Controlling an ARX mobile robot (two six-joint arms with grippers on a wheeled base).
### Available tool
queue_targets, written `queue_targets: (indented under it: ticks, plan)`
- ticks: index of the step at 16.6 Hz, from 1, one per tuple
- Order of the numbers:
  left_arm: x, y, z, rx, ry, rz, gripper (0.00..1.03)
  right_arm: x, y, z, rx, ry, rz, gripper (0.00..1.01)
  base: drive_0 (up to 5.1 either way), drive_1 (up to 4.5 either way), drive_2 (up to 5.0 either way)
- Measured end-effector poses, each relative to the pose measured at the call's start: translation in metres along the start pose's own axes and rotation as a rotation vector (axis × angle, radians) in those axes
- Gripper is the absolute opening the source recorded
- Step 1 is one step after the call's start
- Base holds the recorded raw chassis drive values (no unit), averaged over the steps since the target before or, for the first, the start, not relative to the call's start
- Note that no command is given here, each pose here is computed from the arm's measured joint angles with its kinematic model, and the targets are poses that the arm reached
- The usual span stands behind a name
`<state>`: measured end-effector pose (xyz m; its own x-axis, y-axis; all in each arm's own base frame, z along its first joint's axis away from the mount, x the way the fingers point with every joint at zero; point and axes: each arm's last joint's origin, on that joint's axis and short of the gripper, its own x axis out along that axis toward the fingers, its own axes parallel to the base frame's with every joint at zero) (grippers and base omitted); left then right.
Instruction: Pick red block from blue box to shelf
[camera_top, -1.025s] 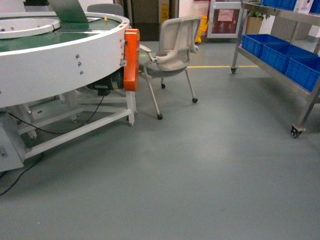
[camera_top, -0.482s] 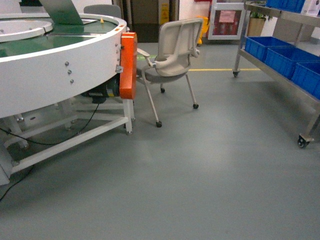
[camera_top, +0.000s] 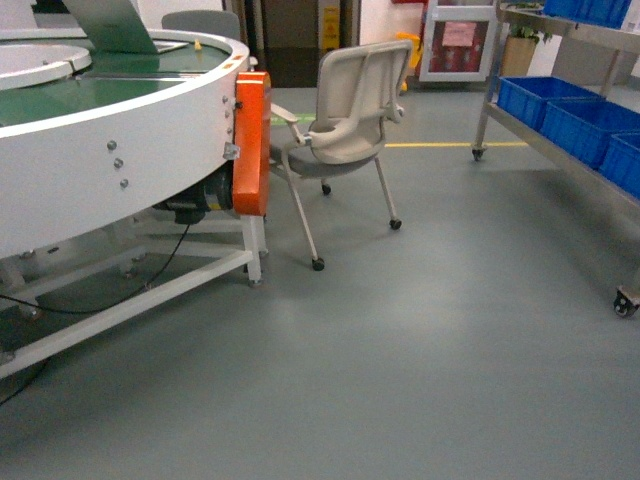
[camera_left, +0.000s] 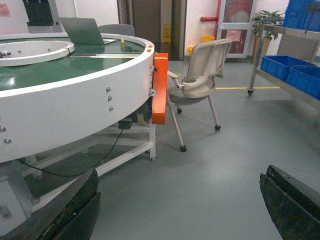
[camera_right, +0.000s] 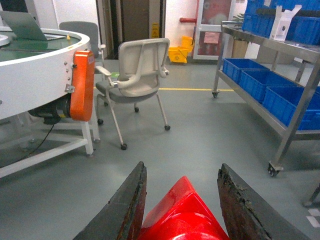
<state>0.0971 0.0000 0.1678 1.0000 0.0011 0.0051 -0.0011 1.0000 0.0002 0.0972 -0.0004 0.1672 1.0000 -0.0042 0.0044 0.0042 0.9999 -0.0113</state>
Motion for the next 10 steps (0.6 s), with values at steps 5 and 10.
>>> queue_targets:
  ticks: [5,10]
  plan:
    - [0.0,0.0,-0.0001,0.0,0.002,-0.001,0.98,0.0,0.0,-0.0001,0.0,0.001,0.0,0.38,-0.1,4.13,-4.2]
    - [0.0,0.0,-0.0001,0.0,0.001,-0.001,0.98,0.0,0.0,-0.0001,0.0,0.002,0.0,0.38,0.0,4.21,-4.2]
